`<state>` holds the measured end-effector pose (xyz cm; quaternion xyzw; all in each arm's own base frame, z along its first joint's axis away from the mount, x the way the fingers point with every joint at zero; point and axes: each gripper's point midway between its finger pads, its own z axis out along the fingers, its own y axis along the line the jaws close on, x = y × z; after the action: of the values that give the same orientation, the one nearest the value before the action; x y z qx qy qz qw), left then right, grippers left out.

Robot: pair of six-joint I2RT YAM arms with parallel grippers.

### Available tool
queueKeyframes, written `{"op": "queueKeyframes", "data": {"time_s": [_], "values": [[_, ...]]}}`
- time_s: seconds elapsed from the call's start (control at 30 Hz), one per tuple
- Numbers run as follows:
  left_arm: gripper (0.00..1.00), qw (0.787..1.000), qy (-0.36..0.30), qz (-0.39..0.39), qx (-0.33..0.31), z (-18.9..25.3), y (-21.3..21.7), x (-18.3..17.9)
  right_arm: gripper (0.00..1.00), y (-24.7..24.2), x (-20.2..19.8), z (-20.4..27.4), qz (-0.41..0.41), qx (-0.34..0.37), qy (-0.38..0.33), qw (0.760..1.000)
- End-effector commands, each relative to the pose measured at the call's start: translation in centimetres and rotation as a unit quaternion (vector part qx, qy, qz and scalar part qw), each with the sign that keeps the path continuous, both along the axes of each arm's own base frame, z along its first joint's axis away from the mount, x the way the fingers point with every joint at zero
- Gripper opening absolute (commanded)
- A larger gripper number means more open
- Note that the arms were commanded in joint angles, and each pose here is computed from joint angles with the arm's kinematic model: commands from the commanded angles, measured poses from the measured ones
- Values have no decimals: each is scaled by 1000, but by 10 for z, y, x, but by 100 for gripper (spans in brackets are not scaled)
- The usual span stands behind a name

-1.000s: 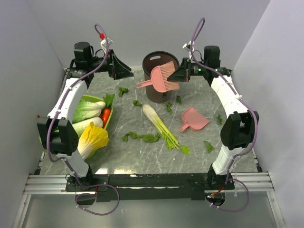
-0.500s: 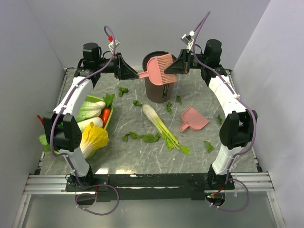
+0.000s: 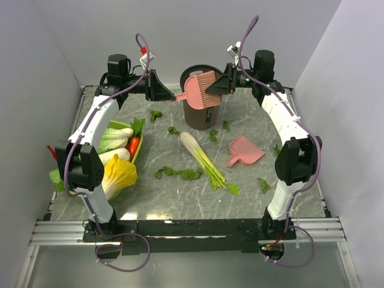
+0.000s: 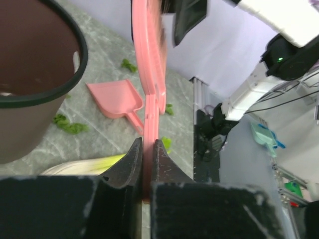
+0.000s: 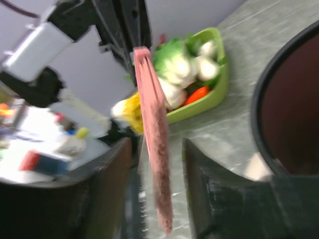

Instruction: Sweep away the paper scraps from the table

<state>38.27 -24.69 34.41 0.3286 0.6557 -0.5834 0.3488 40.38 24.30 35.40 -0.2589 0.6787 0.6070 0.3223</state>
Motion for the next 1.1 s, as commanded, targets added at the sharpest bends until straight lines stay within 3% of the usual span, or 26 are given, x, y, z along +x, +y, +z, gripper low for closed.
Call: {"op": "queueKeyframes", "data": {"time_s": [0.0,0.07,0.13,0.17,0.23,0.27,0.33,0.37,0.5,0.73,0.93,1.07], "values": [[1,999,-43,-1,31,8,4,-6,65,-12,7,20,-44,-61,-135,988],[1,993,-101,5,62,3,9,0,80,-21,10,26,-57,-91,-209,972],[1,989,-110,-5,103,-16,15,-5,92,-25,0,26,-50,-109,-244,962],[1,983,-133,0,125,-15,17,-3,99,-28,-4,28,-46,-125,-300,945],[1,974,-153,-16,166,-29,24,-12,99,-26,-15,20,-32,-152,-330,931],[1,969,-165,-23,180,-32,23,-16,100,-29,-15,17,-28,-182,-379,907],[1,955,-194,-29,220,-41,30,-20,99,-28,-23,0,-7,-218,-396,892],[1,951,-200,-38,232,-47,27,-25,98,-23,-28,-4,14,-229,-431,872],[1,934,-235,-56,265,-56,24,-36,95,-10,-40,-24,55,-260,-463,846],[1,931,-261,-53,250,-40,11,-44,89,21,-47,-46,99,-257,-468,840],[1,931,-275,-41,238,-31,9,-43,77,34,-41,-56,111,-244,-430,862],[1,930,-280,-41,235,-29,9,-43,64,39,-38,-61,125,-237,-409,872]]}}
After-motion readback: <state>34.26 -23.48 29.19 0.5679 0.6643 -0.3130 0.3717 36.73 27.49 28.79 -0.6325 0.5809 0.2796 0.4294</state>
